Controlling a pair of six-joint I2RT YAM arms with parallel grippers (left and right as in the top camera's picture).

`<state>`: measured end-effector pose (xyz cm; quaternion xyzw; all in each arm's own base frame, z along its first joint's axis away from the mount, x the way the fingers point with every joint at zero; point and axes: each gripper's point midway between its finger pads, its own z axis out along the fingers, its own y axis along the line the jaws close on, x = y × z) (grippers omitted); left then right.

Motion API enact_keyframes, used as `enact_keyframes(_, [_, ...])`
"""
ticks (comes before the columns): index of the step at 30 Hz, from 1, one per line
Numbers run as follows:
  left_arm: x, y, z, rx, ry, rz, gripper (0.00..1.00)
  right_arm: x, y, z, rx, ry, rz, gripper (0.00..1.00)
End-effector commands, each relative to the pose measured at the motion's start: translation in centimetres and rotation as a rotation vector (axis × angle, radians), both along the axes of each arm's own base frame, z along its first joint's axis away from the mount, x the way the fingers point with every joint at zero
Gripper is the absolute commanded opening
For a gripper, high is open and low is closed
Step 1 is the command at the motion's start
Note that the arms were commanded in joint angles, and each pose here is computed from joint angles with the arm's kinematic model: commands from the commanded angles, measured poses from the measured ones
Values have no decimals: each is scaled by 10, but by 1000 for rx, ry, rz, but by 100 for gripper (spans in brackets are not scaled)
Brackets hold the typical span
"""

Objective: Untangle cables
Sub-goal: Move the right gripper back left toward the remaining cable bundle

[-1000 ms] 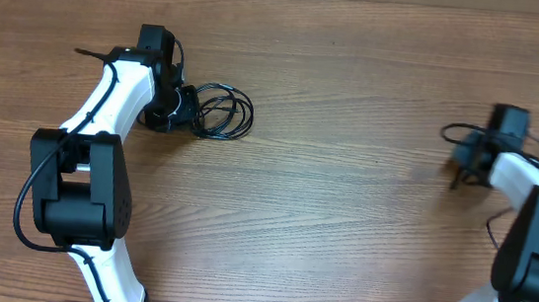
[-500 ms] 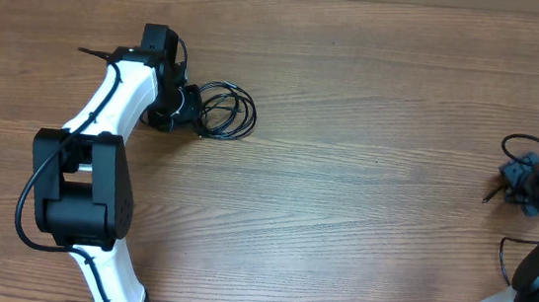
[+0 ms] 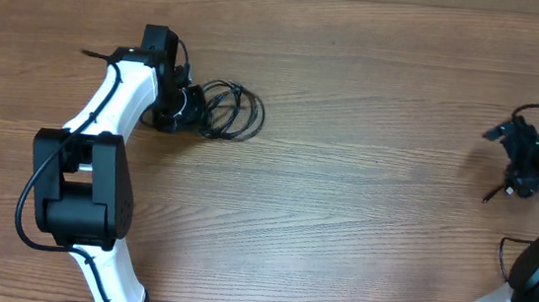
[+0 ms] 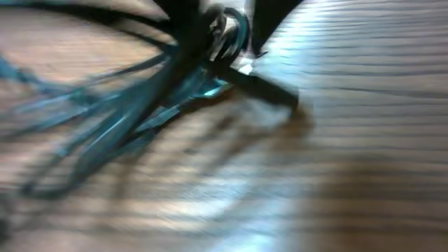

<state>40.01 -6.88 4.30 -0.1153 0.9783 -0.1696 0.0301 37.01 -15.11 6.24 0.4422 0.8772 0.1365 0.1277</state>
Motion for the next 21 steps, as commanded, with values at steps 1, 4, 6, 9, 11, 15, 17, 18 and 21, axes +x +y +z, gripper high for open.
enact_keyframes(1, [-7, -44, 20, -250, 10, -43, 43, 21, 44, 13, 115, -77, 97, 100])
enact_keyframes(4, [-8, -55, 28, -330, 12, -52, 56, 26, 68, 13, 120, -74, 158, 100])
enact_keyframes(6, [-4, -55, 33, -340, 1, -53, 64, 30, 90, 13, 122, -71, 213, 100])
enact_keyframes(9, [5, -53, 49, -344, -24, -47, 65, 34, 124, 13, 125, -65, 297, 100])
enact_keyframes(11, [9, -53, 59, -343, -33, -48, 62, 35, 144, 13, 126, -62, 346, 100])
enact_keyframes(15, [15, -53, 79, -324, -49, -54, 60, 36, 190, 13, 123, -66, 462, 100])
enact_keyframes(17, [19, -45, 77, -262, -61, -47, 60, 37, 211, 15, 120, -80, 516, 100])
enact_keyframes(18, [21, -35, 71, -199, -61, -31, 59, 37, 225, 15, 120, -87, 551, 100])
enact_keyframes(21, [21, -2, 54, 12, -46, 23, 45, 33, 254, 16, 121, -92, 623, 100])
